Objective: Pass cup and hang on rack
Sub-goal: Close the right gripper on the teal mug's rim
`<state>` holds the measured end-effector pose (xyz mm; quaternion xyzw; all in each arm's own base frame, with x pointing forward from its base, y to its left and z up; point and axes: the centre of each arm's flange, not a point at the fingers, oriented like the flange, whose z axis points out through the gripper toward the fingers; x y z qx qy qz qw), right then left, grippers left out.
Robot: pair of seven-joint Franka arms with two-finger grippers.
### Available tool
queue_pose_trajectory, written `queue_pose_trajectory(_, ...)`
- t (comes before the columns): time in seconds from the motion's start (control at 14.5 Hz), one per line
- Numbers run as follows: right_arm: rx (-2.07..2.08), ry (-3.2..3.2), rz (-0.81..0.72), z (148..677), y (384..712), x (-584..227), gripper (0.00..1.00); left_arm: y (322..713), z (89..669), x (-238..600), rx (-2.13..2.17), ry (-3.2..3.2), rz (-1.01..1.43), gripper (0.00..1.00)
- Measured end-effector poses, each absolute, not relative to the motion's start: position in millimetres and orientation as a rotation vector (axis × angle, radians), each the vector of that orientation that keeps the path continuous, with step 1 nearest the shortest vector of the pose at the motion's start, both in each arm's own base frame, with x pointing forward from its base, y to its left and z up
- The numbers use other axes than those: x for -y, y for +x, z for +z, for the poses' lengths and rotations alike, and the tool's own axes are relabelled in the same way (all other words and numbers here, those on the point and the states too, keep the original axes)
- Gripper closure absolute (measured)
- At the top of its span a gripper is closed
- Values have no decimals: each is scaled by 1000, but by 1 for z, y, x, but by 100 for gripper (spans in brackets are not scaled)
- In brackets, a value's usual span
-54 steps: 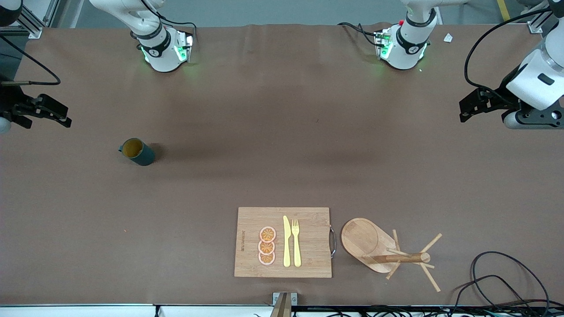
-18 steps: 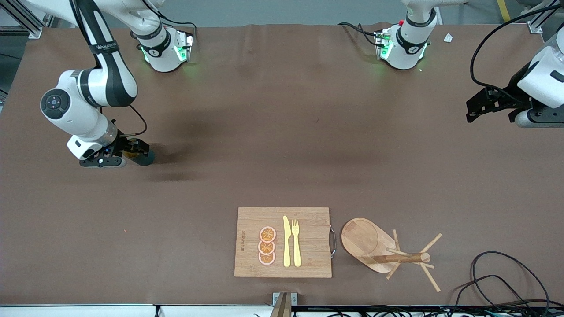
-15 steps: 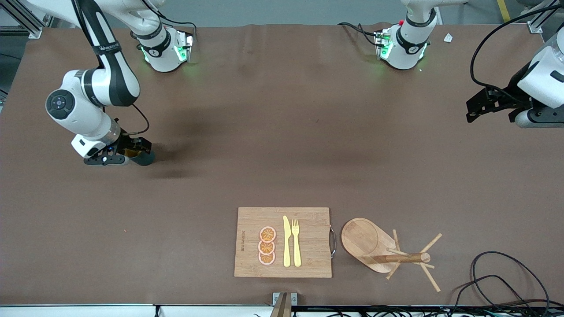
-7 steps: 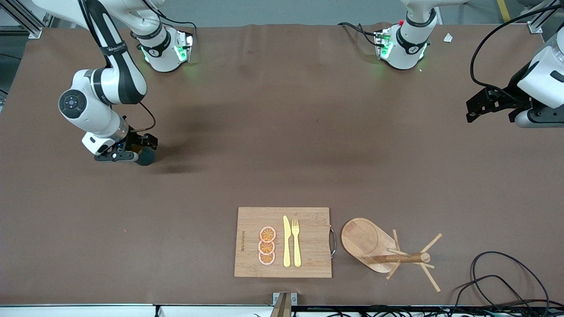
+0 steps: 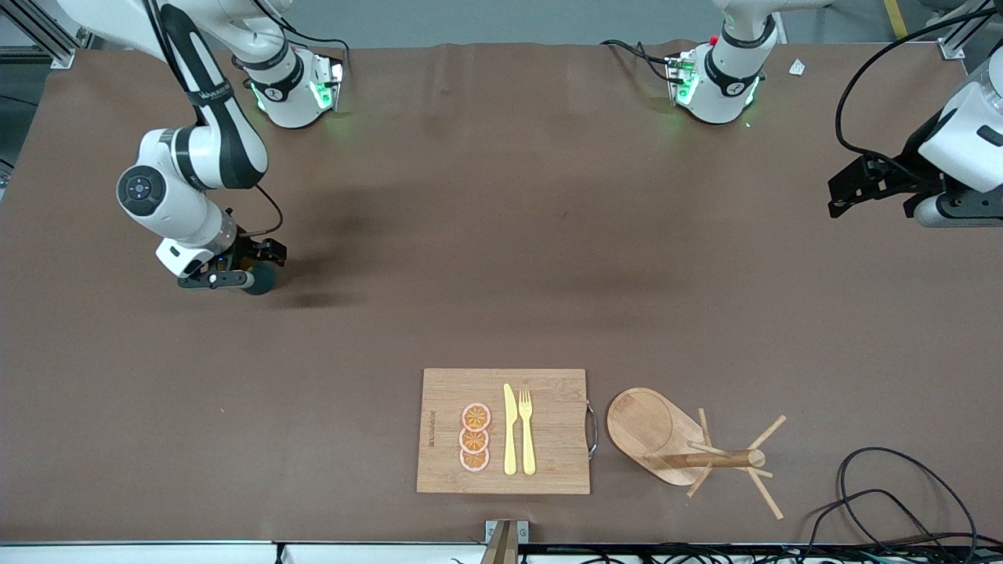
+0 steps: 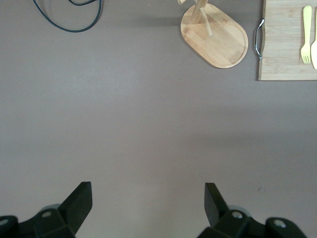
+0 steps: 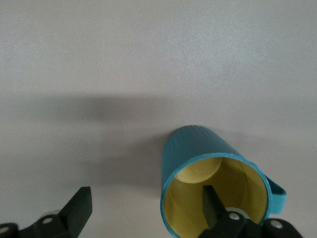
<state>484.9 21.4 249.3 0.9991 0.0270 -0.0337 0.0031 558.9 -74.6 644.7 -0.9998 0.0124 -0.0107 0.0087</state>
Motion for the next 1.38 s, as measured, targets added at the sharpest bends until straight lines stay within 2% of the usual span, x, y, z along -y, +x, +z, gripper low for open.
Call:
queue_pose_trajectory(0.07, -85, 3132, -97, 246, 486, -21, 3, 559, 645, 75, -39, -3124, -33, 0)
queue_pose_trajectory(0.34, -82, 3131, -93, 235, 487, -21, 39, 559, 645, 75, -39, -3124, -33, 0)
queue_pose_trajectory(0.41, -82, 3131, -91, 235, 487, -21, 39, 559, 645, 75, -39, -3124, -33, 0)
queue_pose_trajectory(0.48, -82, 3131, -90, 236, 487, -21, 45, 559, 645, 75, -39, -3124, -33, 0)
queue_pose_trajectory(0.69, -80, 3131, -90, 236, 487, -20, 78, 559, 645, 74, -38, -3124, -33, 0)
queue_pose_trajectory(0.83, -78, 3131, -91, 236, 487, -19, 96, 559, 645, 74, -38, -3124, -33, 0)
queue_pose_trajectory(1.1, -79, 3131, -101, 235, 486, -19, 96, 559, 645, 74, -38, -3124, -33, 0)
queue_pose_trajectory(1.38, -79, 3124, -209, 253, 495, -23, 96, 559, 645, 74, -38, -3124, -33, 0)
